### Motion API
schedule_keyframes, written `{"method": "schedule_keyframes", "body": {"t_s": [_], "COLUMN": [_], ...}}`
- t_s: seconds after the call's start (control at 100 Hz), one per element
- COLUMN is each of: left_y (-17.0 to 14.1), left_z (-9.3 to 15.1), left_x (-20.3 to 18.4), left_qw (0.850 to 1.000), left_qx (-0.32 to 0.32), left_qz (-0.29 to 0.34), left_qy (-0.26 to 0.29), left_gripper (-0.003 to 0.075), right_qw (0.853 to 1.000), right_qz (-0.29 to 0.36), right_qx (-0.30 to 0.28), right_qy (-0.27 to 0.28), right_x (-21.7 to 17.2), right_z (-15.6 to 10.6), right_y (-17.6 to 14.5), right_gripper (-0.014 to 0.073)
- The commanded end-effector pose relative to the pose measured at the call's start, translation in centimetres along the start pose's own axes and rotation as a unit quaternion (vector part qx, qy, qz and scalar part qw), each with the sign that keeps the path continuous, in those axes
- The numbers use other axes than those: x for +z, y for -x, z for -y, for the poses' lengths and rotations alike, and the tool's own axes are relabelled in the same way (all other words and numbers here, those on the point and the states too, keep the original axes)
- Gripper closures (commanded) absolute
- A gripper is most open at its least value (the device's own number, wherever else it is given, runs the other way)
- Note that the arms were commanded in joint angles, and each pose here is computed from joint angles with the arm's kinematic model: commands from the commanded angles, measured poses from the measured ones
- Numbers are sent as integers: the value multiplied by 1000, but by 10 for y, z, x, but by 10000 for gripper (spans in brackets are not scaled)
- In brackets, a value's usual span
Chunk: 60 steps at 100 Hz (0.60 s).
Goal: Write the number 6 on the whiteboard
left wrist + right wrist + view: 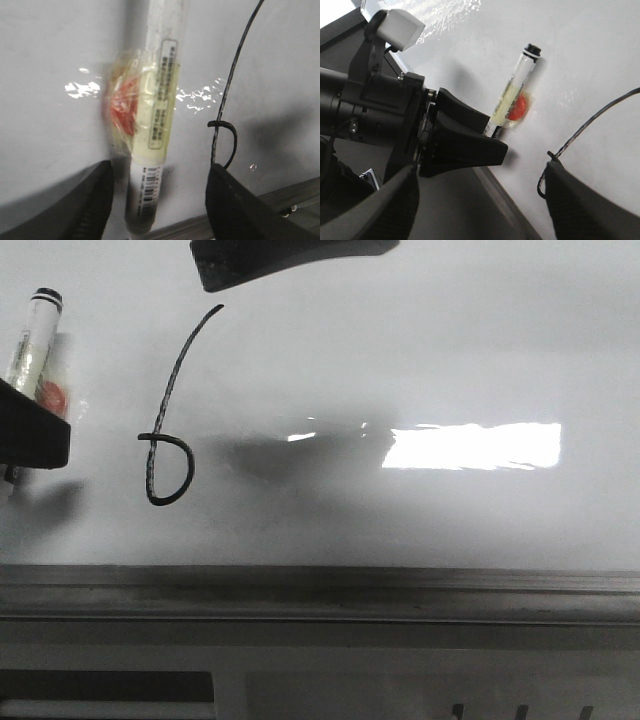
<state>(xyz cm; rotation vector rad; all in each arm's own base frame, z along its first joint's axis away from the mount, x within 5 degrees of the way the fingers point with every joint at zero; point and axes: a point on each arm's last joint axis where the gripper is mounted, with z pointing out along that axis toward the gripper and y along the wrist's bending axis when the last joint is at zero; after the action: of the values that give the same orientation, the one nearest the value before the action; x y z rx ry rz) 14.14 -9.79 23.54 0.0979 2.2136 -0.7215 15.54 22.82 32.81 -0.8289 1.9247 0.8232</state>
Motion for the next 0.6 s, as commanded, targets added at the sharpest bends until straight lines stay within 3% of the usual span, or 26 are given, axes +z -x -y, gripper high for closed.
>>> {"method": "schedule_keyframes", "body": {"t_s": [0.0,0.11,0.2,0.27,0.35,0.41,0.47,0.57,0.59], "left_y": [10,11,14,16,19,20,22,22,21], "left_z": [2,5,8,11,13,15,16,17,17], "left_x": [-3,-14,-26,-38,-54,-65,-78,-96,-100], "left_qw": [999,999,997,994,988,983,976,963,960], "left_qx": [-2,0,6,16,41,51,52,75,83], "left_qz": [36,50,75,101,138,165,198,242,250], "left_qy": [-1,-16,-30,-43,-56,-65,-77,-88,-89], "left_gripper": [290,290,290,292,316,383,491,743,738], "right_qw": [998,998,999,999,999,999,998,996,995], "right_qz": [59,57,53,49,48,53,62,85,91], "right_qx": [-5,-5,-5,-5,-6,-6,-8,-36,-46], "right_qy": [-4,-3,-2,0,1,1,-2,-9,-12], "right_x": [-13,-13,-12,-12,-13,-15,-17,-26,-29], "right_z": [-3,-3,-3,-3,-3,-4,-4,-4,-4], "right_y": [19,19,18,17,17,19,20,25,26], "right_gripper": [118,121,186,305,525,669,659,659,659]}}
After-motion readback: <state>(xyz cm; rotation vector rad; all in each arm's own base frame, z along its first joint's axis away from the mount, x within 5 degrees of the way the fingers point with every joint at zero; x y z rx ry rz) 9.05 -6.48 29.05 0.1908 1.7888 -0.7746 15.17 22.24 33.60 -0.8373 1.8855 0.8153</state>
